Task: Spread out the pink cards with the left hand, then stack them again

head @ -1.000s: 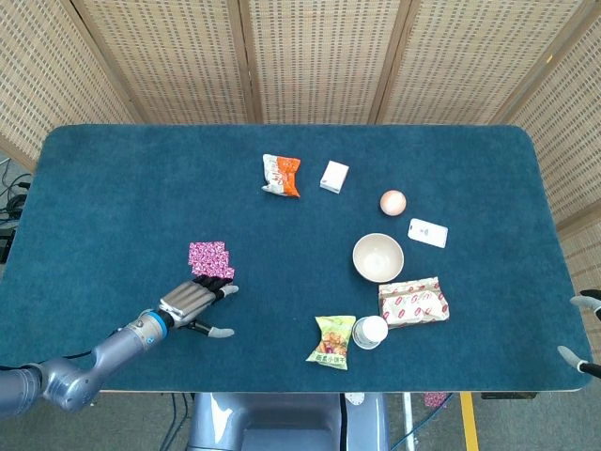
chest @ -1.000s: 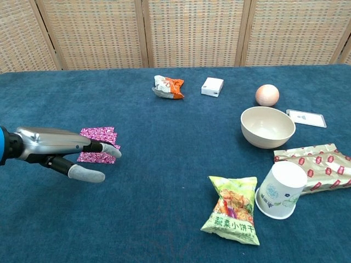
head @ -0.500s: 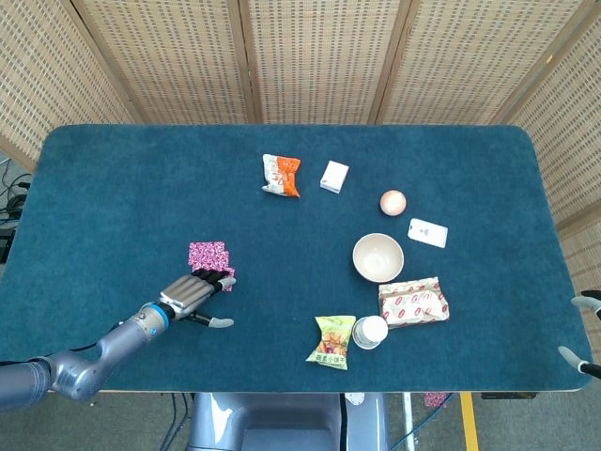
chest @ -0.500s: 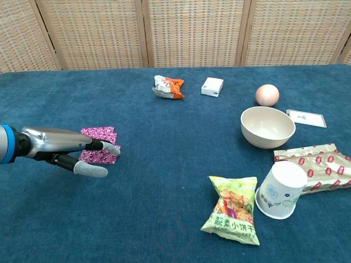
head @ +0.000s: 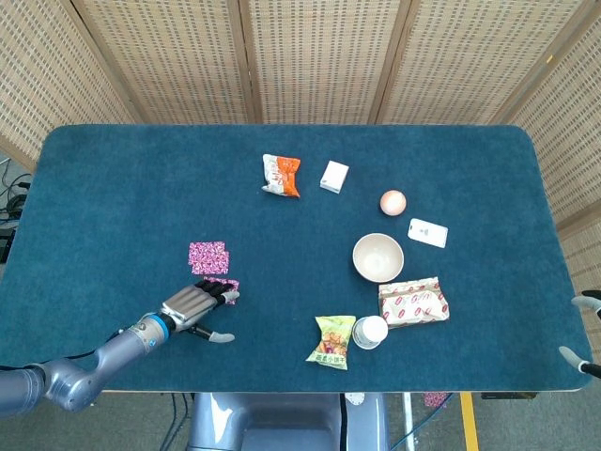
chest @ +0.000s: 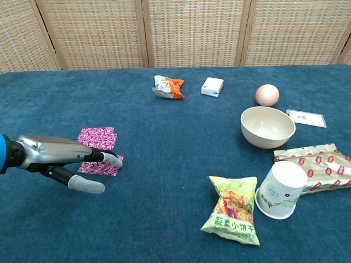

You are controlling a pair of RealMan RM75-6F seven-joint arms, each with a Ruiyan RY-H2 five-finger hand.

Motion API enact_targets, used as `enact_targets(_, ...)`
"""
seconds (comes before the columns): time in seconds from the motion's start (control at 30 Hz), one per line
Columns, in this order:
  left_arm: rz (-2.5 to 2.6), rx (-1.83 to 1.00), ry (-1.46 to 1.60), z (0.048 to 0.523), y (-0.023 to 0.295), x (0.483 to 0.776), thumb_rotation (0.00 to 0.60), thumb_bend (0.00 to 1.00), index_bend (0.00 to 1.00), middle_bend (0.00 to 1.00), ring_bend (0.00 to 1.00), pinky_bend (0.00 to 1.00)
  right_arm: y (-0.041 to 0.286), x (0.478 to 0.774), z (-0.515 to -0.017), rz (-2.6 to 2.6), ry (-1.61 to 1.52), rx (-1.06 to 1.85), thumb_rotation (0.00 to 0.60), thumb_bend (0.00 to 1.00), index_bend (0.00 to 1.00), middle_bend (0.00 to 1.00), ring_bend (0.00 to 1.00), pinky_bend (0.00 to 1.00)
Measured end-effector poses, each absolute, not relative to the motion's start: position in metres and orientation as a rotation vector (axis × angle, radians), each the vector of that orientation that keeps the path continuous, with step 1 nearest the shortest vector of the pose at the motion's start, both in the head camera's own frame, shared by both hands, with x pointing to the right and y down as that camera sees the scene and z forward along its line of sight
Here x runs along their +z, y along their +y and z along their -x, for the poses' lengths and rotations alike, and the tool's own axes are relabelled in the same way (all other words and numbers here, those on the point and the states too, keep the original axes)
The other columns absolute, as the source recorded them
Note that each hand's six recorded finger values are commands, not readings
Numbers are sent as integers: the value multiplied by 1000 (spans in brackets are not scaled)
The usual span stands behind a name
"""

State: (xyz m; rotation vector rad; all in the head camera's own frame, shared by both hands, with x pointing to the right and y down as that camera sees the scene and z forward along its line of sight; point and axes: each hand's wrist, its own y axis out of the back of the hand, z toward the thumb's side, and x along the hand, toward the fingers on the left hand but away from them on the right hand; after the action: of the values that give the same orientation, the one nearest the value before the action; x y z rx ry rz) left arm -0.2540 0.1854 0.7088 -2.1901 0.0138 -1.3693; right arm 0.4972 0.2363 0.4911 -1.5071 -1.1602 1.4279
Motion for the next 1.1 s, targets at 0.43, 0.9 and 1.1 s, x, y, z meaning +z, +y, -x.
enact_targets(0.43, 2187, -1302, 12, 250, 192, 689, 47, 0, 49, 0, 0, 56, 238, 491, -496, 1504, -1168, 1421, 600, 145, 316, 282, 146, 83)
enact_targets(0.9, 2091, -1392, 147, 271, 155, 711, 49, 0, 49, 0, 0, 56, 238, 492, -497, 1508, -1168, 1424, 600, 144, 315, 282, 146, 83)
enact_targets(1.1, 2097, -1422, 169, 270, 147, 724, 48, 0, 49, 0, 0, 56, 237, 491, -497, 1506, -1166, 1425, 600, 144, 316, 282, 146, 83)
